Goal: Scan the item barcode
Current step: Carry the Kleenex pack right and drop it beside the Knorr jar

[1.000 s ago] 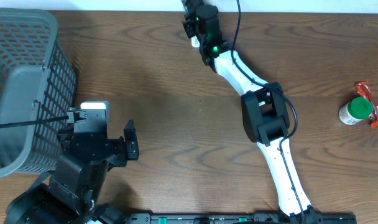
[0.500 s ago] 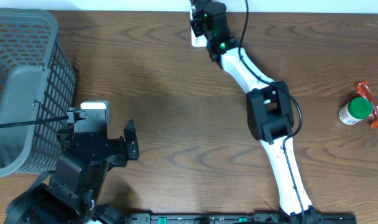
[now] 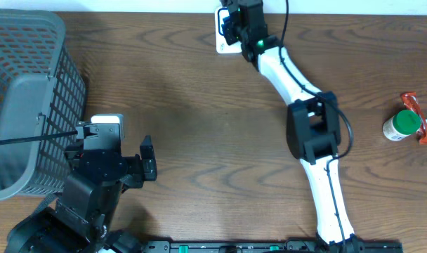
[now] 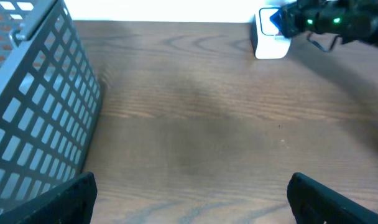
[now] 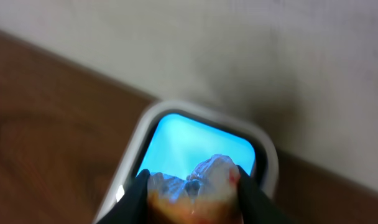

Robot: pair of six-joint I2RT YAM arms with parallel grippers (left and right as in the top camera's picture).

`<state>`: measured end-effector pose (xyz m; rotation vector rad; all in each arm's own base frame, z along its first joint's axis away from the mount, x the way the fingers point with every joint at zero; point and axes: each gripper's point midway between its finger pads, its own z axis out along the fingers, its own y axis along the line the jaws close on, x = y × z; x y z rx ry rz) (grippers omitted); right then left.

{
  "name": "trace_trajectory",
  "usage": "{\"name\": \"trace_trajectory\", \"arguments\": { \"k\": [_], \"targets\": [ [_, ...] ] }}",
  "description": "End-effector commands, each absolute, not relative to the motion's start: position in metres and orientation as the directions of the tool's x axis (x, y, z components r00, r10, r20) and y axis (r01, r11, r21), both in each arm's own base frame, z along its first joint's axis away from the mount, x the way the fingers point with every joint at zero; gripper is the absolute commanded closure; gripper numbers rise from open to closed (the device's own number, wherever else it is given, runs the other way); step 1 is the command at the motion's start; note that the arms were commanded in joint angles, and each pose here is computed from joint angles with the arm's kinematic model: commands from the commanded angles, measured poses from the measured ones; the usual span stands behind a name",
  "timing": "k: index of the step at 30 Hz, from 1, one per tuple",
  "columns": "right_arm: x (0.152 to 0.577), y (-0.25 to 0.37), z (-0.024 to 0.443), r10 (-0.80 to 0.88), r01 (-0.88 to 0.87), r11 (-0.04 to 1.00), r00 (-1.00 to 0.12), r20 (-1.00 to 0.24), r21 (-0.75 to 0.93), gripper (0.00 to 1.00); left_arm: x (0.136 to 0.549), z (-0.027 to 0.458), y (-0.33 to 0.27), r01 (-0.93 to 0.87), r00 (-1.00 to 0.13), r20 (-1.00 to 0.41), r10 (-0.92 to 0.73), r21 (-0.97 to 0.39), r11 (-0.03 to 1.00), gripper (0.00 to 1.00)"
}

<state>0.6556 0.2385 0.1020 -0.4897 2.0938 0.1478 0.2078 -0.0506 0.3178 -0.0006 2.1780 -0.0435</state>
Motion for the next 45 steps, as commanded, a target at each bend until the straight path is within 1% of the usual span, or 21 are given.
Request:
{"name": "trace_trajectory", "arguments": {
  "k": [1, 5, 7, 8, 9, 11, 14, 16, 17, 23, 27, 29, 30, 31, 32, 34, 36, 38, 41, 43, 45],
  "targets": [
    [0.638, 0.197, 0.183, -0.237, -0.301, 0.949, -0.501, -0.832, -0.090, 0.98, 0.208, 0.319, -0.048, 0.001, -0.565, -0.825, -0.024, -0.030, 1.000, 0.02],
    [0.604, 0.115, 0.206, -0.249, -0.098, 0.965, -0.642, -0.725, -0.244, 0.98, 0.208, 0.319, -0.048, 0.001, -0.565, -0.825, -0.024, -0.030, 1.000, 0.02],
    [0.591, 0.071, 0.208, -0.258, -0.011, 0.936, -0.703, -0.663, -0.353, 0.99, 0.208, 0.319, -0.048, 0.001, -0.565, -0.825, -0.024, -0.030, 1.000, 0.02],
    [0.581, 0.039, 0.204, -0.267, 0.024, 0.903, -0.753, -0.602, -0.430, 0.98, 0.208, 0.319, -0.048, 0.001, -0.565, -0.825, -0.024, -0.030, 1.000, 0.02],
    [0.578, 0.028, 0.202, -0.269, 0.029, 0.891, -0.770, -0.579, -0.452, 0.98, 0.208, 0.319, -0.048, 0.001, -0.565, -0.825, -0.024, -0.030, 1.000, 0.02],
    [0.567, -0.005, 0.185, -0.263, 0.016, 0.870, -0.831, -0.490, -0.494, 0.98, 0.208, 0.319, -0.048, 0.001, -0.565, -0.825, -0.024, -0.030, 1.000, 0.02],
    [0.549, -0.060, 0.154, -0.190, 0.030, 0.860, -0.908, -0.374, -0.510, 0.98, 0.208, 0.319, -0.048, 0.001, -0.565, -0.825, -0.024, -0.030, 1.000, 0.02],
    [0.544, -0.092, 0.136, -0.133, 0.062, 0.860, -0.931, -0.339, -0.507, 0.98, 0.208, 0.319, -0.048, 0.001, -0.565, -0.825, -0.024, -0.030, 1.000, 0.02],
    [0.540, -0.113, 0.121, -0.071, 0.106, 0.865, -0.942, -0.329, -0.491, 0.98, 0.208, 0.319, -0.048, 0.001, -0.565, -0.825, -0.024, -0.030, 1.000, 0.02],
    [0.521, -0.178, 0.065, 0.076, 0.182, 0.882, -0.965, -0.251, -0.435, 0.99, 0.208, 0.319, -0.048, 0.001, -0.565, -0.825, -0.024, -0.030, 1.000, 0.02],
    [0.506, -0.203, 0.046, 0.127, 0.207, 0.877, -0.970, -0.205, -0.434, 0.98, 0.208, 0.319, -0.048, 0.001, -0.565, -0.825, -0.024, -0.030, 1.000, 0.02],
    [0.501, -0.214, 0.045, 0.150, 0.225, 0.872, -0.968, -0.201, -0.434, 0.98, 0.208, 0.319, -0.048, 0.001, -0.565, -0.825, -0.024, -0.030, 1.000, 0.02],
    [0.499, -0.219, 0.045, 0.157, 0.231, 0.870, -0.967, -0.201, -0.435, 0.91, 0.208, 0.319, -0.048, 0.001, -0.565, -0.825, -0.024, -0.030, 1.000, 0.02],
    [0.497, -0.223, 0.048, 0.156, 0.231, 0.865, -0.968, -0.199, -0.445, 0.80, 0.208, 0.319, -0.048, 0.001, -0.565, -0.825, -0.024, -0.030, 1.000, 0.02],
    [0.494, -0.227, 0.052, 0.143, 0.216, 0.860, -0.972, -0.188, -0.462, 0.77, 0.208, 0.319, -0.048, 0.001, -0.565, -0.825, -0.024, -0.030, 1.000, 0.02],
    [0.490, -0.233, 0.062, 0.138, 0.211, 0.848, -0.974, -0.181, -0.487, 0.78, 0.208, 0.319, -0.048, 0.001, -0.565, -0.825, -0.024, -0.030, 1.000, 0.02],
    [0.489, -0.235, 0.075, 0.140, 0.223, 0.843, -0.970, -0.201, -0.489, 0.44, 0.208, 0.319, -0.048, 0.001, -0.565, -0.825, -0.024, -0.030, 1.000, 0.02],
    [0.489, -0.235, 0.092, 0.138, 0.236, 0.839, -0.964, -0.228, -0.490, 0.01, 0.208, 0.319, -0.048, 0.001, -0.565, -0.825, -0.024, -0.030, 1.000, 0.02],
    [0.493, -0.229, 0.134, 0.153, 0.298, 0.844, -0.931, -0.333, -0.445, 0.01, 0.208, 0.319, -0.048, 0.001, -0.565, -0.825, -0.024, -0.030, 1.000, 0.02],
    [0.500, -0.209, 0.165, 0.151, 0.312, 0.884, -0.895, -0.419, -0.349, 0.01, 0.208, 0.319, -0.048, 0.001, -0.565, -0.825, -0.024, -0.030, 1.000, 0.02],
    [0.508, -0.178, 0.199, 0.132, 0.273, 0.938, -0.853, -0.505, -0.215, 0.01, 0.208, 0.319, -0.048, 0.001, -0.565, -0.825, -0.024, -0.030, 1.000, 0.02]
  ]
}}
